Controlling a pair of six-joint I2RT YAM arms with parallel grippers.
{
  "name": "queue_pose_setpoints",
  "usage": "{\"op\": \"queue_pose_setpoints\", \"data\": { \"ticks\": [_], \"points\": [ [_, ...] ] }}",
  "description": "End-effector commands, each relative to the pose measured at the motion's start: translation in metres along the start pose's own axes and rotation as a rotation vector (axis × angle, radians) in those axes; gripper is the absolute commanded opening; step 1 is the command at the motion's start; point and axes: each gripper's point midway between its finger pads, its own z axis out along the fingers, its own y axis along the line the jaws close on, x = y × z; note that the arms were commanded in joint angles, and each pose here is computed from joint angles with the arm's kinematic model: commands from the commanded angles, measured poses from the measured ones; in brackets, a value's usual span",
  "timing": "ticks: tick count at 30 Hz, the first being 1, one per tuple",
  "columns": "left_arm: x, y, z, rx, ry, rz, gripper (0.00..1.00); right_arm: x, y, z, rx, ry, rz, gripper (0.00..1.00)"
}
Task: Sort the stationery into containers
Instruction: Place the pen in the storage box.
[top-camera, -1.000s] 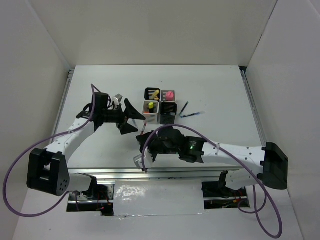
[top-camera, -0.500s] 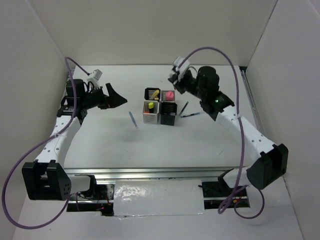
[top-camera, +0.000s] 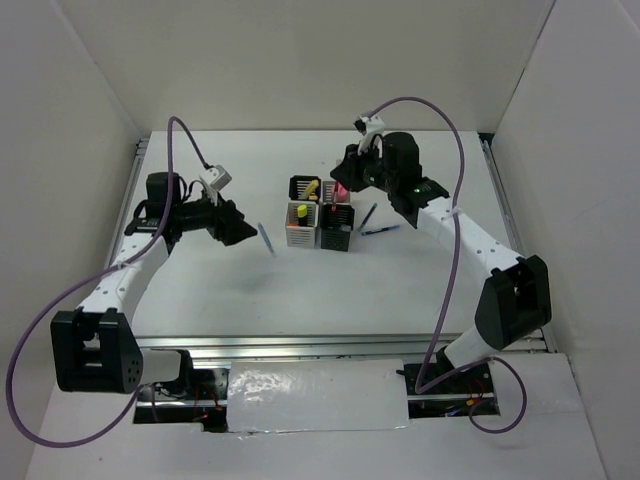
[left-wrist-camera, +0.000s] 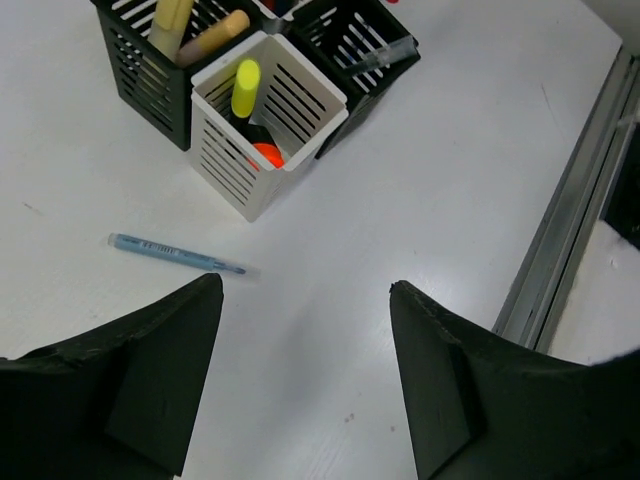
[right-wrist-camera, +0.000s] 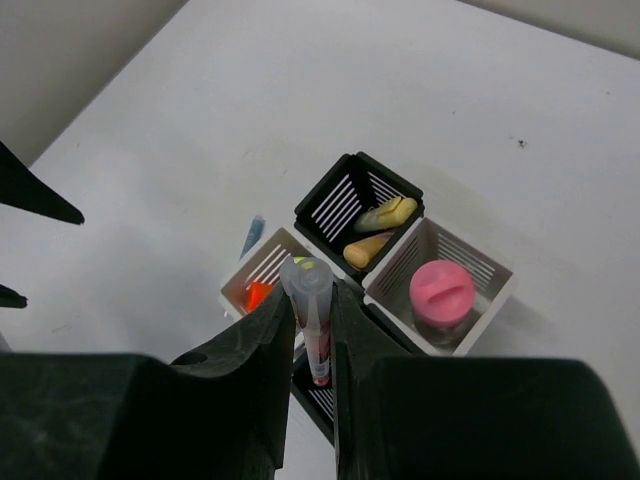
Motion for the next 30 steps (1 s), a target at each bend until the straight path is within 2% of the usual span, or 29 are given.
{"op": "queue_pose_setpoints", "data": {
  "ticks": [1,8,13,16,22,25,27,28,30],
  "points": [
    [-0.005,-0.002,0.0,0.126,-0.024,0.126,0.79,-0.006,-0.003,0.004,0.001,-0.04,0.053,0.01],
    [0.006,0.007,0.006,0.137,-0.01,0.089,0.76,0.017,-0.012,0.012,0.026,-0.007,0.098,0.06],
    [0.008,0.015,0.003,0.1,-0.018,0.159,0.75,0.031,-0.024,0.016,0.072,-0.003,0.098,0.1],
    [0.012,0.018,0.004,0.112,-0.005,0.238,0.75,0.031,-0.028,0.02,0.091,-0.009,0.105,0.11],
    [0.029,0.023,0.007,0.172,0.042,0.308,0.75,0.033,-0.03,0.026,0.103,-0.004,0.097,0.15],
    [0.037,0.027,0.009,0.197,0.067,0.316,0.75,0.038,-0.029,0.027,0.108,0.01,0.092,0.24],
    [0.041,0.027,0.01,0.217,0.066,0.321,0.75,0.041,-0.026,0.026,0.102,0.026,0.092,0.54],
    [0.041,0.028,0.011,0.23,0.061,0.365,0.75,0.042,-0.024,0.024,0.101,0.031,0.093,0.62],
    [0.046,0.022,0.009,0.27,0.072,0.389,0.76,0.041,-0.019,0.022,0.084,0.04,0.105,0.63]
  ]
}}
